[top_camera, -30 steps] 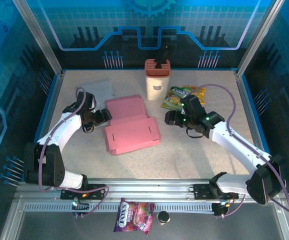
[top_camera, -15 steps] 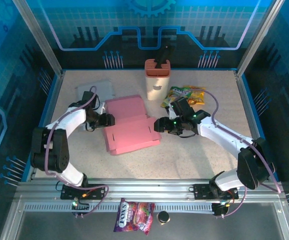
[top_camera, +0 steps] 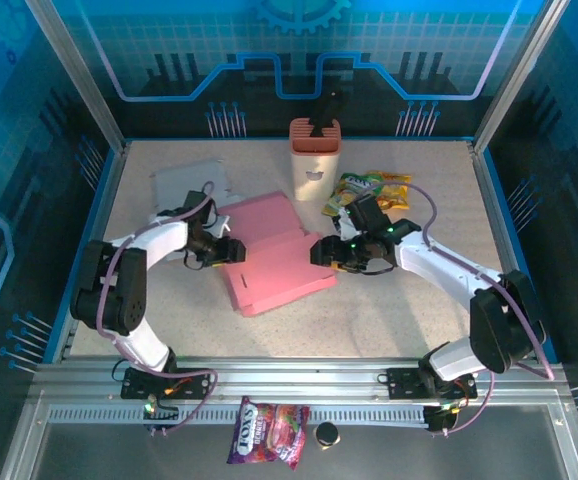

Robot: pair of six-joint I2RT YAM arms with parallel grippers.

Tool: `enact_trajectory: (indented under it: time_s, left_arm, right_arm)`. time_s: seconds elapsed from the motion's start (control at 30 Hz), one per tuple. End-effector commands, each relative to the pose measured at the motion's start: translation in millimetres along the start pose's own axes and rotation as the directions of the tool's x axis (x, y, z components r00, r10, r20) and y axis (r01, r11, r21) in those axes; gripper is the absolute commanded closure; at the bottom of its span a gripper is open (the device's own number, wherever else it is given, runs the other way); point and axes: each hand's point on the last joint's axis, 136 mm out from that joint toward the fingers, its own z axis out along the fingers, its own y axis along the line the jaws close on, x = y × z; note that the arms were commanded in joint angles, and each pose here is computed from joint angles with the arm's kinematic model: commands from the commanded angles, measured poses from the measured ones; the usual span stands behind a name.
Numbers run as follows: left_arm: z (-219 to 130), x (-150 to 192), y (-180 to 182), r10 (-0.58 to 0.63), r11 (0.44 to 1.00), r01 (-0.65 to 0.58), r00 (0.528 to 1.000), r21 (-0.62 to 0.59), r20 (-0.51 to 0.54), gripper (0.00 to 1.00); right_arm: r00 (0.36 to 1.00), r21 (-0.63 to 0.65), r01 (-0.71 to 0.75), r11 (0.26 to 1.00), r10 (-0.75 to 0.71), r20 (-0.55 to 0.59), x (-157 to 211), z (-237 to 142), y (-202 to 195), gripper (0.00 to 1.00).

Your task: Fold the paper box

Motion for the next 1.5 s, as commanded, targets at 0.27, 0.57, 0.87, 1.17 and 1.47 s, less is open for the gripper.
enact_trajectory:
  time_s: [0.27,0.57,0.87,1.17,1.47]
  left_arm:
    - [4,39,-39,-0.062,0.990,0.069,0.996,0.127,-0.057,0.42]
    - [7,50,-32,-0.064,0.993,0.074,0.992,0.092,-0.107,0.41]
    - [2,63,-39,-0.059,0.992,0.073,0.989,0.102,-0.137,0.46]
    - [6,67,-52,-0.073,0.986,0.093,0.986,0.135,-0.151,0.75]
    - [2,61,-64,-0.093,0.978,0.115,0.987,0.174,-0.130,1.00]
  right_arm:
    - [0.995,-0.017,-0.085,0.996,0.085,0.049,2,-38,-46,0.35]
    - [0.993,-0.046,-0.113,0.993,0.114,0.018,17,-33,-51,0.38]
    - [0.992,-0.054,-0.128,0.990,0.129,0.012,22,-32,-52,0.38]
    - [0.986,-0.058,-0.165,0.985,0.165,0.005,29,-25,-59,0.38]
    - [0.981,-0.039,-0.194,0.980,0.195,0.022,41,-27,-67,0.39]
